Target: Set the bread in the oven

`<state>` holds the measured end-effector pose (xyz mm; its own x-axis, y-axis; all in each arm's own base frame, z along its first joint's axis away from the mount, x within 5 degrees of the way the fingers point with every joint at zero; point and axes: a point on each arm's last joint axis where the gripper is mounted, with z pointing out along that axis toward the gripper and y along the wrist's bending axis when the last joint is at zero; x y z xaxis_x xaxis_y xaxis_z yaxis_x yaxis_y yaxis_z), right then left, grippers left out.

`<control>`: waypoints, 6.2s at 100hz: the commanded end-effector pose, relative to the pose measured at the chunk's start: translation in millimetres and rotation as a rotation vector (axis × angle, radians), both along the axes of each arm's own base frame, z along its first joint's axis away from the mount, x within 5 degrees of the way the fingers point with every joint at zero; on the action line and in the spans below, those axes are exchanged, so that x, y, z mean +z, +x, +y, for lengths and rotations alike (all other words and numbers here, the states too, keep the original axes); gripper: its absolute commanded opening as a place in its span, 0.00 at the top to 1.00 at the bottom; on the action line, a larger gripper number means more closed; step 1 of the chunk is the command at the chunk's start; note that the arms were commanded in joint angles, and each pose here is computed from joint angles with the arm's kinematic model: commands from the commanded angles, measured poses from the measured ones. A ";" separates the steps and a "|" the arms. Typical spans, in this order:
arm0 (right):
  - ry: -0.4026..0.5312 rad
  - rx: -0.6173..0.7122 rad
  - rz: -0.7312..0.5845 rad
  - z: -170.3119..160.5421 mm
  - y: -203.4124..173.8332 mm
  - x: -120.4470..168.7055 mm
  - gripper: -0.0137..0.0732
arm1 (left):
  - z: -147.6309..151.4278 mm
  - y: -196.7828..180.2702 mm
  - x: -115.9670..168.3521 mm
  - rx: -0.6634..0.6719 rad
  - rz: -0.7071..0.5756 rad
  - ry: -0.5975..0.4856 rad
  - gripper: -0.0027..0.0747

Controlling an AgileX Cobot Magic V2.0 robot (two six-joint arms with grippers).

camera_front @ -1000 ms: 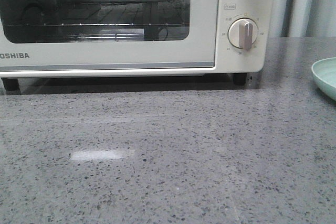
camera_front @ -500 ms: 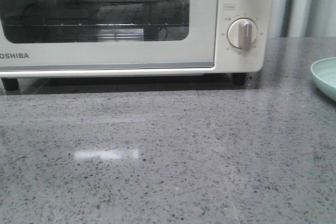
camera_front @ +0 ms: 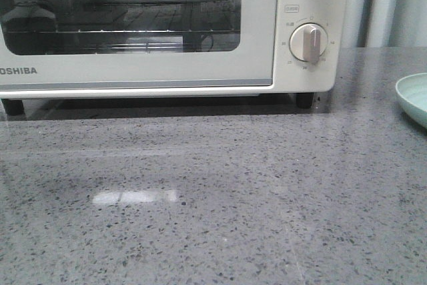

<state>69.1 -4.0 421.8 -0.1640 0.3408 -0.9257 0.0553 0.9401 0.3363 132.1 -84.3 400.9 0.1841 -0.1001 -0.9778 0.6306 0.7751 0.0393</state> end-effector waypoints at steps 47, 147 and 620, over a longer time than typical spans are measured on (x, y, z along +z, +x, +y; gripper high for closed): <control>-0.385 0.172 0.181 15.9 42.2 46.8 0.92 | -3.7 -3.3 10.7 -0.039 -0.010 -0.018 0.99; -0.475 0.100 0.196 7.4 43.0 47.3 0.92 | -41.9 73.8 -32.0 -0.070 0.414 0.020 0.99; -0.535 0.451 0.718 29.7 70.8 -16.5 0.93 | 45.0 -90.0 3.2 0.030 -0.106 -0.139 0.99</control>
<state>162.0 23.2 392.8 -0.7993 -0.2419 -0.5501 -0.2310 0.9687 -0.0903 43.6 -41.7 393.5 0.2872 -0.1769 -0.9414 0.6057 0.7949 0.0353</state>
